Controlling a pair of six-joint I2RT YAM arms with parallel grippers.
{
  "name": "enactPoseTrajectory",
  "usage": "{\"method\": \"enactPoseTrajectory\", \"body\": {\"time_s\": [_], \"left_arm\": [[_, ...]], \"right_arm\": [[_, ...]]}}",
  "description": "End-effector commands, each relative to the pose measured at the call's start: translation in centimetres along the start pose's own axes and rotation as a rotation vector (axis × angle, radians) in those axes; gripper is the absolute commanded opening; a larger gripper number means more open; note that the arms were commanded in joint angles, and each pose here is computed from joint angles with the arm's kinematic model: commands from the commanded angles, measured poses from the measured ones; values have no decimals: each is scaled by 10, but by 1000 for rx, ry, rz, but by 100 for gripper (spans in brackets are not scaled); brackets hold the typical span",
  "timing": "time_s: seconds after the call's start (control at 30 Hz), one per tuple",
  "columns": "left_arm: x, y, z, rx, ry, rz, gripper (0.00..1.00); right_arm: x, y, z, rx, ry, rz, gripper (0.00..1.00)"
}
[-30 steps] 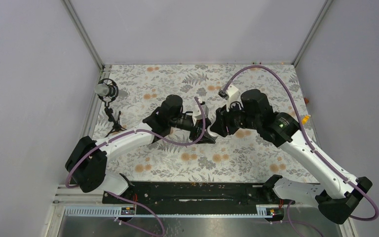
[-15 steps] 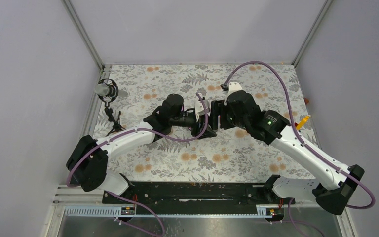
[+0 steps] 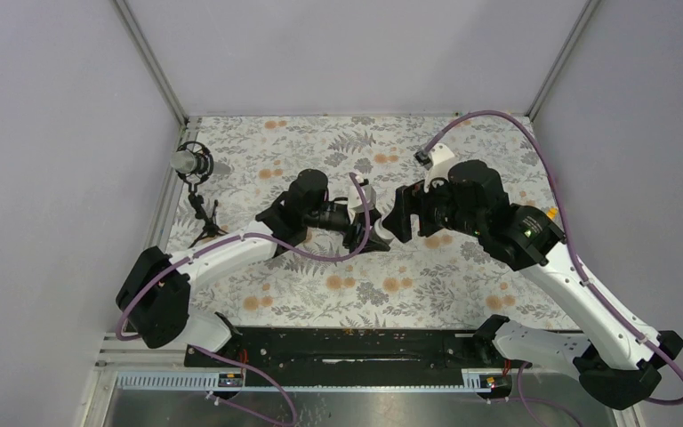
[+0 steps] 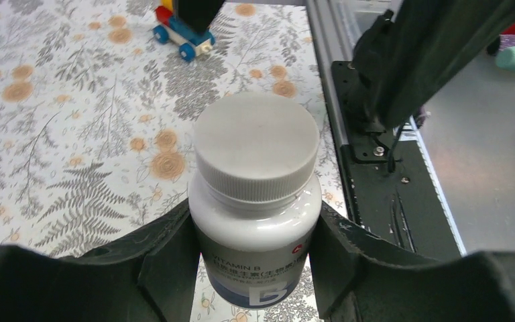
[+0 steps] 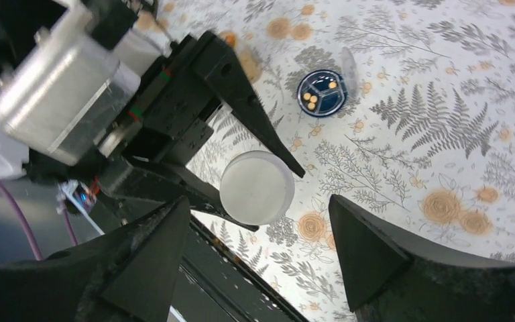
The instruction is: Sort the pills into containers
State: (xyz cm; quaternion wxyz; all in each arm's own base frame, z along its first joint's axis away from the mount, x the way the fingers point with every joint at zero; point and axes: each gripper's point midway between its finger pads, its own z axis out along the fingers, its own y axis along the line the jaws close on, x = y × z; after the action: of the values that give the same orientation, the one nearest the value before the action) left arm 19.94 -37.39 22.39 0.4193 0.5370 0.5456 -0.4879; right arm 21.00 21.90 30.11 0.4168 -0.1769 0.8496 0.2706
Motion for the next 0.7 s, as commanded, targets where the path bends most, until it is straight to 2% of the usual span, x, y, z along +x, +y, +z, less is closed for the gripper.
{"method": "enactPoseTrajectory", "body": {"time_s": [0.0, 0.13, 0.3, 0.47, 0.67], "left_arm": [[-30, -33, -8, 158, -80, 137, 0], [-31, -44, -10, 227, -83, 144, 0], [-34, -44, -10, 229, -87, 147, 0], [-38, -42, -10, 213, -100, 153, 0], [-40, -42, -10, 206, -111, 157, 0]], "right_arm": [[19, 19, -1, -193, 63, -229, 81], [16, 23, 2, -223, 65, -273, 73], [18, 26, 11, -241, 89, -264, 67], [19, 14, 29, -153, 92, -183, 64], [6, -1, 39, -31, 30, -68, 59]]}}
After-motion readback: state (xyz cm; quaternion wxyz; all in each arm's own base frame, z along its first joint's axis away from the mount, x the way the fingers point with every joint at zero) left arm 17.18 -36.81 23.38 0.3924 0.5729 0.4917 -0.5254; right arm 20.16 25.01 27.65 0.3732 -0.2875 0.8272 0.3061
